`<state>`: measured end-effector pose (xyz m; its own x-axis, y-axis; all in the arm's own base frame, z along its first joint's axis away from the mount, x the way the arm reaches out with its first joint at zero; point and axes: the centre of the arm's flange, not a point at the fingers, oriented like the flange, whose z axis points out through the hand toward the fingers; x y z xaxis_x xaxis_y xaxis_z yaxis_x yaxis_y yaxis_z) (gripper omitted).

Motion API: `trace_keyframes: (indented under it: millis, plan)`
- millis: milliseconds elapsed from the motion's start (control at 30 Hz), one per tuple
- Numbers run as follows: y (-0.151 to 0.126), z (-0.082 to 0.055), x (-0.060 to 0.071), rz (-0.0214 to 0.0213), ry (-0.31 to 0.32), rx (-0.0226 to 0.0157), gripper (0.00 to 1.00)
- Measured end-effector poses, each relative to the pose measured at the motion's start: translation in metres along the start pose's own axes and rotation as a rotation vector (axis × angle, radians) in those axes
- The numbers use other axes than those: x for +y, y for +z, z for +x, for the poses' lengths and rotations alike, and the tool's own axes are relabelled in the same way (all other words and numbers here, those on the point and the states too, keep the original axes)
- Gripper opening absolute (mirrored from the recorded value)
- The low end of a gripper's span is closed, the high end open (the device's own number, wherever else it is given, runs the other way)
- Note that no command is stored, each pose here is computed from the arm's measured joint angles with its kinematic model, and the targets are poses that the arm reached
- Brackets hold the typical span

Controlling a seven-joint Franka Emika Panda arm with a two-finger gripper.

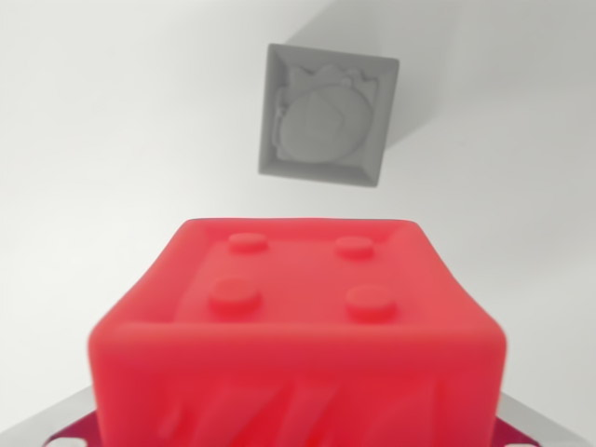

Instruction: Destack cube

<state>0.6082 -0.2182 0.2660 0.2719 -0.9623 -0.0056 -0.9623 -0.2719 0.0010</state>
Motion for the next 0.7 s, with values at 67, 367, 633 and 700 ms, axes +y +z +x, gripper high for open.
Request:
trace_keyframes:
  millis: [67, 367, 633, 700]
  plan:
    - [0.002, -0.003, 0.002, -0.0001, -0.010, 0.0000, 0.00]
    - [0.012, -0.015, 0.011, -0.0005, -0.053, -0.0001, 0.00]
    - [0.021, -0.026, 0.020, -0.0011, -0.093, -0.0003, 0.00]
    - [0.022, -0.029, 0.021, -0.0007, -0.102, 0.0000, 0.00]
